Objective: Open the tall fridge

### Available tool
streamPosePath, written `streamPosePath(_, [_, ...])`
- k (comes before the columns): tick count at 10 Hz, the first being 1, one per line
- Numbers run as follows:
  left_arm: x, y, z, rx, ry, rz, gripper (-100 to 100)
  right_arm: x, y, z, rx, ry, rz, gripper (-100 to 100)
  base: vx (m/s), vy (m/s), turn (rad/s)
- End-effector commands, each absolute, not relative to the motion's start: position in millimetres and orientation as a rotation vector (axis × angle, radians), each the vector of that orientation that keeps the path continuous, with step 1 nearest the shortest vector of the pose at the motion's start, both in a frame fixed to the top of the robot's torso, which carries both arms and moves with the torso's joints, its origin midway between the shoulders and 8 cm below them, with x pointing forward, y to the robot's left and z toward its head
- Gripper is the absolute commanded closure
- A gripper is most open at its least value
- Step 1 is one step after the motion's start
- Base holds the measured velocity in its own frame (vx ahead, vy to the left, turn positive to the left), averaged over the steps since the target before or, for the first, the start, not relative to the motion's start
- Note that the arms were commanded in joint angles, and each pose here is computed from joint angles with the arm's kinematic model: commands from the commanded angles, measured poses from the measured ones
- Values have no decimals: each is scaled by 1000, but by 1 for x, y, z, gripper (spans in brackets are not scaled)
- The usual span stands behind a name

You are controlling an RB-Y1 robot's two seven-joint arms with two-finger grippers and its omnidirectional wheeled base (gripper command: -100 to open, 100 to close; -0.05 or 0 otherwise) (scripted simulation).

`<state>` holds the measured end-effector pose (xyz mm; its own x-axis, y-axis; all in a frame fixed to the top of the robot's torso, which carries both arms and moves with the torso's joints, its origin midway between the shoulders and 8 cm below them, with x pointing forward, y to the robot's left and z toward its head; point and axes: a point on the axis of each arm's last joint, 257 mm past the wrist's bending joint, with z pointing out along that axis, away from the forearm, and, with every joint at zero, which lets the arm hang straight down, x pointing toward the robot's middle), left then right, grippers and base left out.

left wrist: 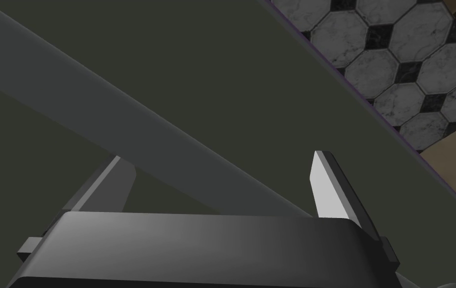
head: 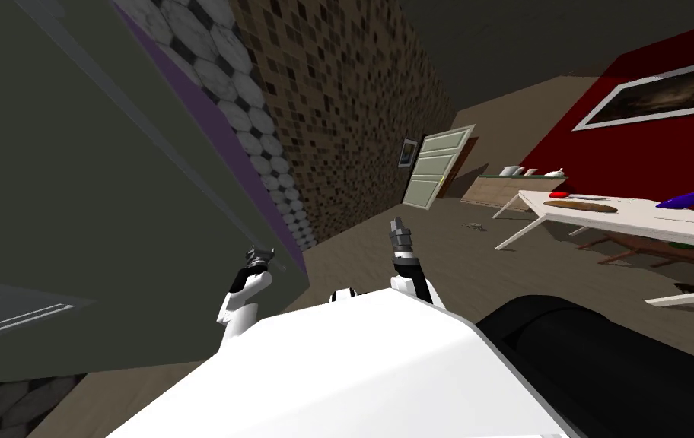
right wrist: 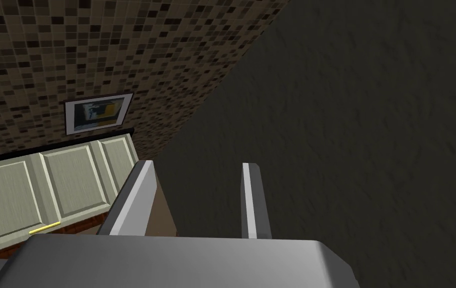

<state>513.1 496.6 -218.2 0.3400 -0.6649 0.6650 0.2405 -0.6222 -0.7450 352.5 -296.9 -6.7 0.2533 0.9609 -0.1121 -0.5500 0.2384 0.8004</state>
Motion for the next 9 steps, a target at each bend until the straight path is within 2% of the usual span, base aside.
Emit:
streamPosePath(1, [528, 465, -211, -1773, 457, -1447, -100, 353, -297, -7, 721, 695, 1158, 0, 88, 13, 341])
streamPosePath(8, [554, 328, -214, -1767, 719, -1623, -100, 353, -297, -7, 721, 695, 1157, 0, 129, -11, 387])
streamPosePath(9, [555, 319, -215, -1768, 739, -1632, -100, 353, -297, -7, 721, 695, 1157, 0, 49, -9, 209])
